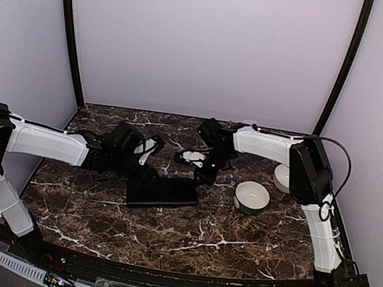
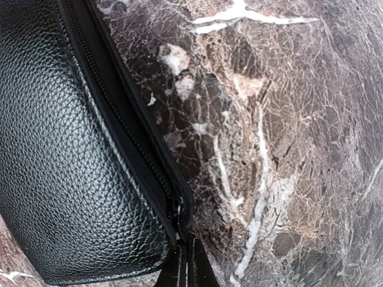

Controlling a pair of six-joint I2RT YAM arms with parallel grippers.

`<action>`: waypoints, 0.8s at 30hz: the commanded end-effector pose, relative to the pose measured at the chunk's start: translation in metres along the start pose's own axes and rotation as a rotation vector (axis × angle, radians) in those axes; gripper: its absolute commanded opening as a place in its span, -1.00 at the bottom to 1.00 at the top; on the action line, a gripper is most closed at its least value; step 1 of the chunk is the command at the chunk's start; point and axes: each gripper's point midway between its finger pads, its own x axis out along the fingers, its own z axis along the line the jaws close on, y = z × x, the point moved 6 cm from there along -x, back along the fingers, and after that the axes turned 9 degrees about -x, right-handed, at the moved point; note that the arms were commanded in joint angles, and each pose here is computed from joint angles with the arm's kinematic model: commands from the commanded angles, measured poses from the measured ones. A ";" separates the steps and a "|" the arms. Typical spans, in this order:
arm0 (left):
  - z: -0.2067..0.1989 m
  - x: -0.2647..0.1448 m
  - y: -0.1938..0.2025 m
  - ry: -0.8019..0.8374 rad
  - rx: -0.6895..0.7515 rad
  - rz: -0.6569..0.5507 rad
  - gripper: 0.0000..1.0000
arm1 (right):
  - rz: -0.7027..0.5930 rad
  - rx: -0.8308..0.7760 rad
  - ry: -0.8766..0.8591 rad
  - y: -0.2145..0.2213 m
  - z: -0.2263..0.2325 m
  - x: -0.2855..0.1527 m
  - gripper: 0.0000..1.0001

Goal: Sort the hair-cutting tools

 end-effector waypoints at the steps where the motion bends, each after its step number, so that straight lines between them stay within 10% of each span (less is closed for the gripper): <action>1: -0.039 -0.003 -0.001 0.088 0.240 -0.021 0.01 | 0.008 -0.013 -0.018 0.004 0.008 0.006 -1.00; 15: -0.009 0.065 0.081 -0.059 0.059 0.390 -0.48 | 0.051 0.007 -0.006 0.035 0.013 -0.004 -1.00; 24: -0.002 0.066 0.106 -0.065 -0.034 0.405 -0.54 | 0.058 0.015 -0.037 0.061 0.051 -0.013 -1.00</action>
